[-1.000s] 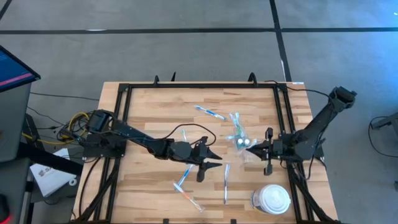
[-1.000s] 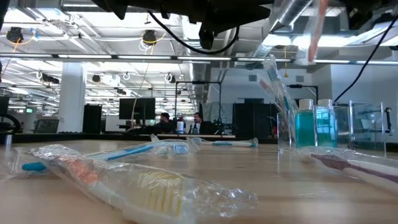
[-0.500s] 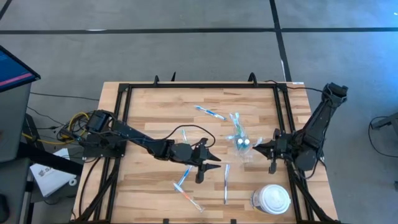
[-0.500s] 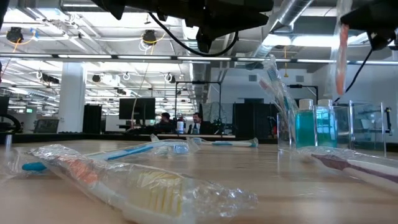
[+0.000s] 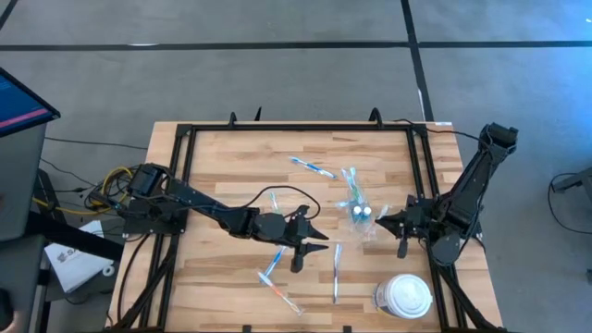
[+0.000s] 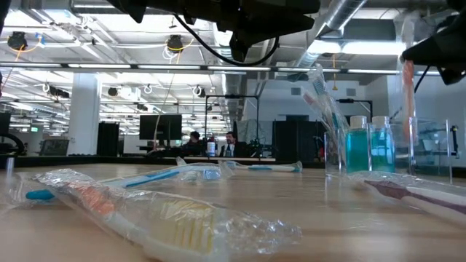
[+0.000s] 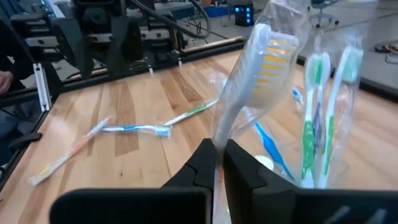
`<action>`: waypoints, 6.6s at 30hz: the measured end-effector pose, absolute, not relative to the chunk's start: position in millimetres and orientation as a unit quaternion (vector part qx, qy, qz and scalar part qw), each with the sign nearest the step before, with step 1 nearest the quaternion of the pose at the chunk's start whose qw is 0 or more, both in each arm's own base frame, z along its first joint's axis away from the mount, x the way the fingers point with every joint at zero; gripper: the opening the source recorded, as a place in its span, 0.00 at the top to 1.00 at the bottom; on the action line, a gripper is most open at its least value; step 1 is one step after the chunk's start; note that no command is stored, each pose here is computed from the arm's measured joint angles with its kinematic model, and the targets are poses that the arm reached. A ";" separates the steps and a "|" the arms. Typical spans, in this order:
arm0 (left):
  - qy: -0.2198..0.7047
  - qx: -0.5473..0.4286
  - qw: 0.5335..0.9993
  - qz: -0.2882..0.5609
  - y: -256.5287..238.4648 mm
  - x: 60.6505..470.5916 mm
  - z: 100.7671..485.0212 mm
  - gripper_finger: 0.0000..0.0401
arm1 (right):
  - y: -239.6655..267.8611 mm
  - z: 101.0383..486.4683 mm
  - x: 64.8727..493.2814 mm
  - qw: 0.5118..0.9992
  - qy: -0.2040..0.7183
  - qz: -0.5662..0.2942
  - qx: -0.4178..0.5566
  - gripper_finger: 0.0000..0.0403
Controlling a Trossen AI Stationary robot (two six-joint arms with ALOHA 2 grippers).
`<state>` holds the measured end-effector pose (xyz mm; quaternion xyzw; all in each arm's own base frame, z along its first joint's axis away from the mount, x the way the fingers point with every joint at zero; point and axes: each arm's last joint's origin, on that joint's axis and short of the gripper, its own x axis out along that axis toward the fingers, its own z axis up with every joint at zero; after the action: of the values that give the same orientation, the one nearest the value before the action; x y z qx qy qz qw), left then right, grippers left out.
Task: Pick & Place toothbrushing station
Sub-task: Put the top orange toothbrush into the transparent organizer, then put the bottom blue toothbrush into the transparent organizer
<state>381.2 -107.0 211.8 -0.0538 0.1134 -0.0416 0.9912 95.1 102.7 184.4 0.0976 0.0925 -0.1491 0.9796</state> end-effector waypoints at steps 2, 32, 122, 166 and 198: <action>0.113 -0.054 0.991 -0.042 -107.0 381.2 211.8 0.74 | 103.5 181.1 95.7 0.978 0.093 -0.154 0.103 0.97; 0.114 -0.054 0.991 -0.041 -107.0 381.2 211.7 0.74 | 111.7 172.7 100.2 0.979 0.101 -0.154 0.085 0.55; 0.494 -0.286 0.818 0.076 -122.0 293.0 158.4 0.74 | 89.1 263.9 134.6 0.982 0.078 -0.170 0.010 0.68; 0.465 -0.283 0.834 0.085 -133.1 302.1 131.9 0.99 | 90.1 264.6 134.7 0.984 0.077 -0.160 0.014 0.70; 0.161 -0.069 0.973 0.149 -99.9 298.3 248.7 0.99 | 92.0 268.4 137.2 0.985 0.060 -0.159 0.036 0.69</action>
<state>298.3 -99.9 248.7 -0.0686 0.1606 0.1487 0.9733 137.2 92.0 268.4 0.0358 0.0596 -0.1590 0.9848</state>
